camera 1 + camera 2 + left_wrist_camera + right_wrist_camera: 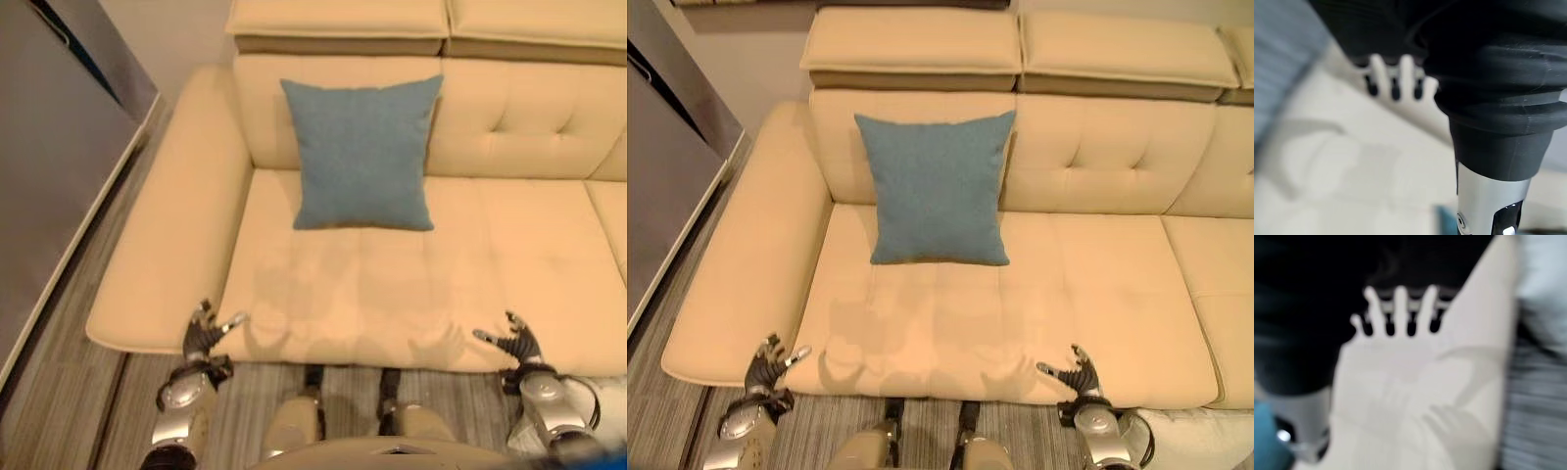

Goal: Pick up all the scattered cushions and arrange them neatly on the sofa.

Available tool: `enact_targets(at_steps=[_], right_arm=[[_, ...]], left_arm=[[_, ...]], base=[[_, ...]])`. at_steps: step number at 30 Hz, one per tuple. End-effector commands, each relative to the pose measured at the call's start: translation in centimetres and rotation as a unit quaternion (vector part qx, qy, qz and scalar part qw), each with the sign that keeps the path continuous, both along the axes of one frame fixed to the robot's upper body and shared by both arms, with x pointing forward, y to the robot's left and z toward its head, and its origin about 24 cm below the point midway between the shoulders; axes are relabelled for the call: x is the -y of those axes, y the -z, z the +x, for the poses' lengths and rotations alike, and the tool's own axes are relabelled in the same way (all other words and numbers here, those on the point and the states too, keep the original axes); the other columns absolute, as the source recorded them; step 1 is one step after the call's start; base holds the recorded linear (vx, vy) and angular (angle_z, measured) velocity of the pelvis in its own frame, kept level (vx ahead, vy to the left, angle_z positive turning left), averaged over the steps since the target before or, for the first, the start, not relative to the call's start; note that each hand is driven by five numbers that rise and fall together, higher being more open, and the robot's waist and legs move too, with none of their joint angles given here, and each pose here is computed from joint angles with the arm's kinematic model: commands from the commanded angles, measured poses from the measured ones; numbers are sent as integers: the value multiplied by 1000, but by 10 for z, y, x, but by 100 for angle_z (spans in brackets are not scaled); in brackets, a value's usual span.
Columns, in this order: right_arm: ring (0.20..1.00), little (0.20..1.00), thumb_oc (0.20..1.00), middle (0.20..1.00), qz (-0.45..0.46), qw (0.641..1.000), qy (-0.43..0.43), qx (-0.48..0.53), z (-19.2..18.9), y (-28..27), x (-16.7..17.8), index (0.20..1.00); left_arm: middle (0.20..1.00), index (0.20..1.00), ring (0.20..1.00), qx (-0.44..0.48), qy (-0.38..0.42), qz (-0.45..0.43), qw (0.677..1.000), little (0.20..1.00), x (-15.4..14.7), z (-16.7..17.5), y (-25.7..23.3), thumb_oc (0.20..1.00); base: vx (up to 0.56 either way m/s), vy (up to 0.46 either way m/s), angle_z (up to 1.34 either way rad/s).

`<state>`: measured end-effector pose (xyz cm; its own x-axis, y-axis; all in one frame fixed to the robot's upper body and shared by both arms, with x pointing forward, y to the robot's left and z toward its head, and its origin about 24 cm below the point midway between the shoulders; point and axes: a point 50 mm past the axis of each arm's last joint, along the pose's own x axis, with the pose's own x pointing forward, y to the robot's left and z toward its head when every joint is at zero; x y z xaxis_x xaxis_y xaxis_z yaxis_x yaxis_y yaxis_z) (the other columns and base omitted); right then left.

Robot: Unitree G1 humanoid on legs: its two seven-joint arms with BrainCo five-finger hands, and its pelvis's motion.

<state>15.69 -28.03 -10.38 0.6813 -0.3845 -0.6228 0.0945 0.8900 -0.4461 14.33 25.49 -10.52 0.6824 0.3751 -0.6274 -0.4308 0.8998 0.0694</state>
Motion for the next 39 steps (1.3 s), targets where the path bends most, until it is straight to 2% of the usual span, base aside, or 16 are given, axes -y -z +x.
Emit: enact_targets(at_steps=[1, 3, 7, 11, 17, 24, 33, 39], right_arm=[[1000, 1000, 1000, 1000, -30, 999, -44, -3, 9, -3, 4, 1000], [1000, 1000, 1000, 1000, -35, 997, -56, -42, -3, 7, 2, 1000], [1000, 1000, 1000, 1000, -37, 995, -57, -70, -8, 13, 2, 1000], [1000, 1000, 1000, 1000, -39, 992, -61, -104, -13, 19, 3, 1000], [1000, 1000, 1000, 1000, -40, 991, -40, -124, -14, 22, 4, 1000], [1000, 1000, 1000, 1000, -28, 990, -52, -126, -7, 25, -7, 1000], [1000, 1000, 1000, 1000, -17, 988, -58, -142, -11, 31, -17, 1000], [1000, 1000, 1000, 1000, -13, 992, -31, -123, -5, 27, -11, 1000]], left_arm=[[1000, 1000, 1000, -22, 56, 31, 998, 1000, -4, 9, 3, 1000], [1000, 1000, 1000, -81, 71, 34, 994, 1000, -1, -10, 19, 1000], [1000, 1000, 1000, -108, 75, 34, 991, 1000, 1, -17, 26, 1000], [1000, 1000, 1000, -146, 47, 1, 988, 1000, 10, -36, 40, 1000], [1000, 1000, 1000, -146, 51, 5, 988, 1000, 15, -28, 40, 1000], [1000, 1000, 1000, -148, 59, 30, 987, 1000, 4, -21, 36, 1000], [1000, 1000, 1000, -199, 41, 15, 979, 1000, -1, -47, 45, 1000], [1000, 1000, 1000, -176, 60, 12, 983, 1000, 10, -25, 43, 1000]], base=[[-104, -106, 2], [-124, -92, 2], [-152, -21, -1], [-115, 86, -41], [-180, 154, -41], [-250, 71, -69], [-181, -80, -47], [-195, -170, 7]])
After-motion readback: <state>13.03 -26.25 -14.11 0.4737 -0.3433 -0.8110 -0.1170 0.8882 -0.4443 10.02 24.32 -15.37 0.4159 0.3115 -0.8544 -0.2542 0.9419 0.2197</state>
